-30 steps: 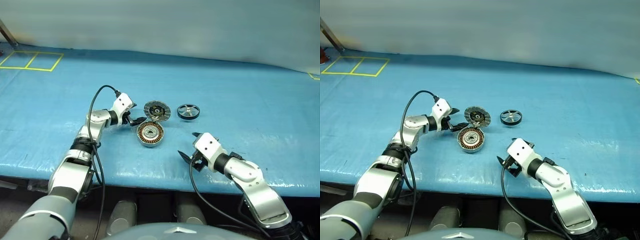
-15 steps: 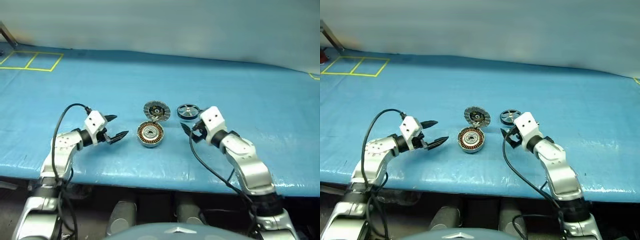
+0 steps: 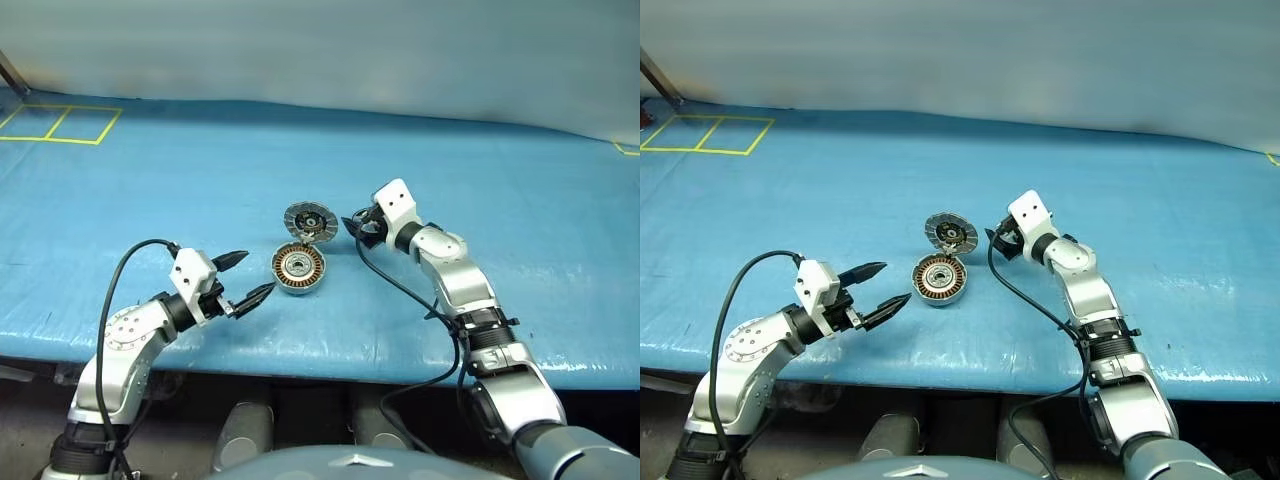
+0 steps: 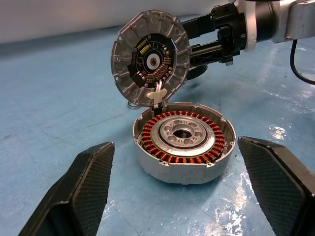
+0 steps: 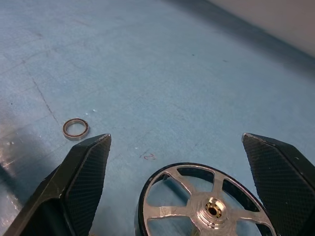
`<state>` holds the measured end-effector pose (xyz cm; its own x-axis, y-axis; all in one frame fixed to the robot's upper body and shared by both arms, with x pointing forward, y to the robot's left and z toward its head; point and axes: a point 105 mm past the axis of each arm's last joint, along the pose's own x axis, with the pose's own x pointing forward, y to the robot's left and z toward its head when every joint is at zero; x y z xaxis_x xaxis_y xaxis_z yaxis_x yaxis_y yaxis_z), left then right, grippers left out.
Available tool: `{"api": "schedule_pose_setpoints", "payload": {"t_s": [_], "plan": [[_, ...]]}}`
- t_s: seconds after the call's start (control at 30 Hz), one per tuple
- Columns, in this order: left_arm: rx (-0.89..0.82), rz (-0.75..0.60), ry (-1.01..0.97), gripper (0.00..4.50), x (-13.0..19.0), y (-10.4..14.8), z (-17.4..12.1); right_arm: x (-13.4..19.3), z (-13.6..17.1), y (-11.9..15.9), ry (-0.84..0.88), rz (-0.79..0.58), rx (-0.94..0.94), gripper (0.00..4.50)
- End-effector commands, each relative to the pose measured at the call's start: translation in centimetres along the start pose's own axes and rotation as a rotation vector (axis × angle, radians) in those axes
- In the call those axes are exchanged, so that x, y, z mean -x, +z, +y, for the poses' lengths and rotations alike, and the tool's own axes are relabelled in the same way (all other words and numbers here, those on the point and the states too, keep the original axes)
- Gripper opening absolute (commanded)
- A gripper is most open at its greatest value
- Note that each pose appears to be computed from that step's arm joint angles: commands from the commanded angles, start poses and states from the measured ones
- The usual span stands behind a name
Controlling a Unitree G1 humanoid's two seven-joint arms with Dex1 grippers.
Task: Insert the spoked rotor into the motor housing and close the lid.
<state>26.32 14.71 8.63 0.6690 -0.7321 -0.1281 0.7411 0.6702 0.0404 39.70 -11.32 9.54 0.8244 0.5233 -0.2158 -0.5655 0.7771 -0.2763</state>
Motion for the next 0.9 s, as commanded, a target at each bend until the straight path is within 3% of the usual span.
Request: {"api": "schedule_pose_setpoints", "payload": {"t_s": [0.03, 0.27, 0.9], "plan": [[-0.021, -0.046, 0.013, 4.36, 0.1, 1.2, -0.5, -1.1, 0.4, 1.9, 0.063, -0.073, 0.008, 4.50], [0.005, -0.039, 0.021, 4.36, 0.1, 0.6, -1.5, -2.8, 2.7, 1.3, 0.231, -0.055, -0.046, 4.50], [0.033, -0.012, 0.083, 4.36, 0.9, -0.2, -1.9, -5.2, 5.9, 0.0, 0.351, -0.009, -0.127, 4.50]]}}
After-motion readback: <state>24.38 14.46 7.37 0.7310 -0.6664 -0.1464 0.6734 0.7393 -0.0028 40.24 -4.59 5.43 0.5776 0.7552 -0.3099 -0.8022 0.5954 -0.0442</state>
